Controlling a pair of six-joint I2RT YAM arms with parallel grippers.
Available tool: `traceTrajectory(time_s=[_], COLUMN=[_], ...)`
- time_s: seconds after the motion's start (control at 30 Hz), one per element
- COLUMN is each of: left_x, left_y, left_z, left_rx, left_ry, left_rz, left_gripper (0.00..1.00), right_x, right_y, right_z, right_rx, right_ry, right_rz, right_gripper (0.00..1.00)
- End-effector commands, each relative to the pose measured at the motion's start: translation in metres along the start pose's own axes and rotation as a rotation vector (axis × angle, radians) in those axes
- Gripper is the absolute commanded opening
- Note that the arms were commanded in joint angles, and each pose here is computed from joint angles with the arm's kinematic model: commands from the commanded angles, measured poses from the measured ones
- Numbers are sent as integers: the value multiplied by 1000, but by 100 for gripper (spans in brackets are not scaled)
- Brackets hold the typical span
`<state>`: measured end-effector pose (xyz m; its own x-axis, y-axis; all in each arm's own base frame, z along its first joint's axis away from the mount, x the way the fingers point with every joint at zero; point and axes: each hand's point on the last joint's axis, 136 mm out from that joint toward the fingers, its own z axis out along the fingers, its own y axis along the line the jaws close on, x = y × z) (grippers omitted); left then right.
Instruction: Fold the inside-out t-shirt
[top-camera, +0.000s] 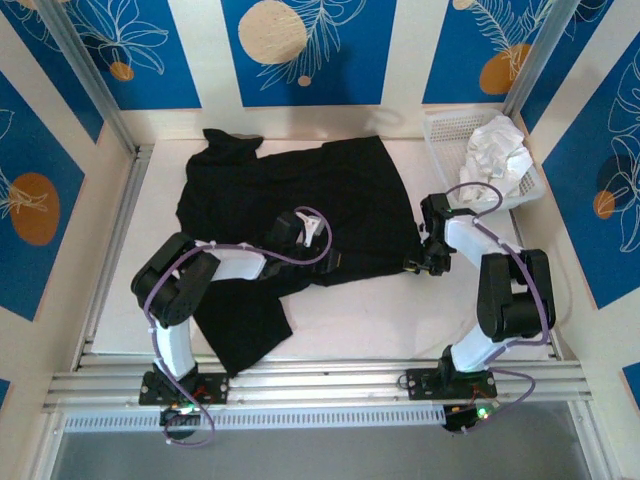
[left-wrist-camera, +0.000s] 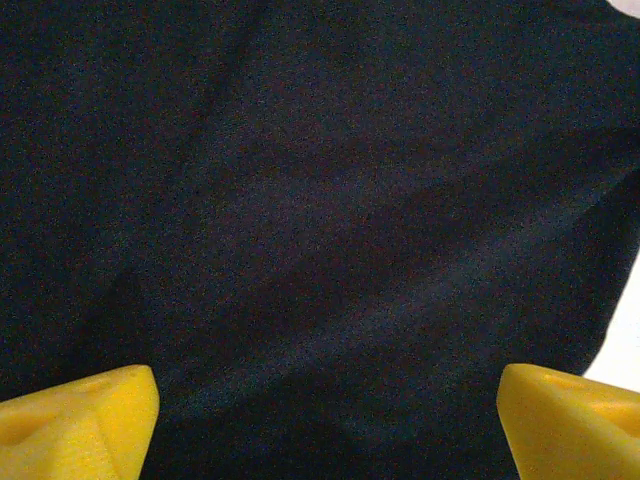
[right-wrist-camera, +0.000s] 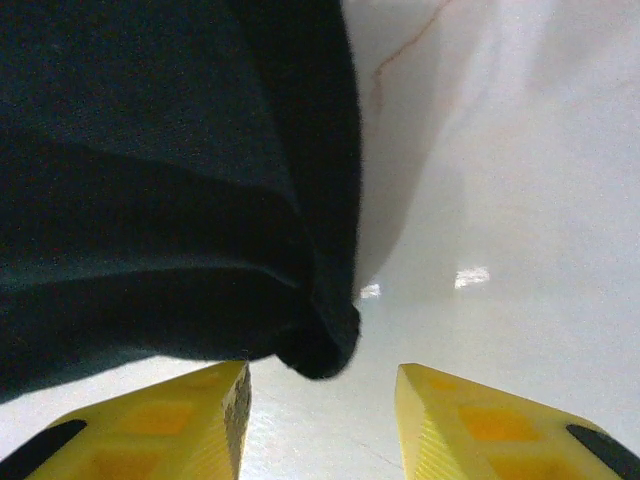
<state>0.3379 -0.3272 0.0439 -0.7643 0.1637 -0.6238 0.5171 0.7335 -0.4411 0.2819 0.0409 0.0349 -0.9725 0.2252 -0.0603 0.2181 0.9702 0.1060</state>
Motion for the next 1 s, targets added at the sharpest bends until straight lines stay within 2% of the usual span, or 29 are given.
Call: traceTrajectory(time_s=[0.0, 0.1, 0.23, 0.33, 0.47, 0.57, 0.7, 0.8, 0.97], left_x=[21, 16, 5, -3, 0, 27, 100, 142, 177], left_y=[3, 0, -4, -8, -7, 10, 43, 54, 58], left_z=[4, 2, -7, -15, -36, -68, -130, -181, -236], left_rx=[4, 9, 8, 7, -30, -153, -372, -499, -655], left_ry=[93, 81, 51, 25, 30, 85, 195, 207, 257], left_rz=[-51, -45, -31, -20, -27, -88, -290, -429, -562], left_gripper=[88, 88, 88, 88, 89, 88, 84, 81, 76], right_x=[-1, -7, -11, -15, -15, -17, -21, -24, -28], right_y=[8, 7, 0, -4, -8, -8, 2, 6, 12], right_z=[12, 16, 16, 8, -2, -10, -19, -24, -31], right_rx=[-43, -34, 14, 26, 22, 16, -46, -76, -116], right_ry=[40, 41, 33, -7, -34, -62, -115, -147, -183], right_rz=[19, 17, 17, 19, 23, 11, 5, 1, -7], right_gripper=[43, 37, 17, 7, 1, 0, 0, 0, 0])
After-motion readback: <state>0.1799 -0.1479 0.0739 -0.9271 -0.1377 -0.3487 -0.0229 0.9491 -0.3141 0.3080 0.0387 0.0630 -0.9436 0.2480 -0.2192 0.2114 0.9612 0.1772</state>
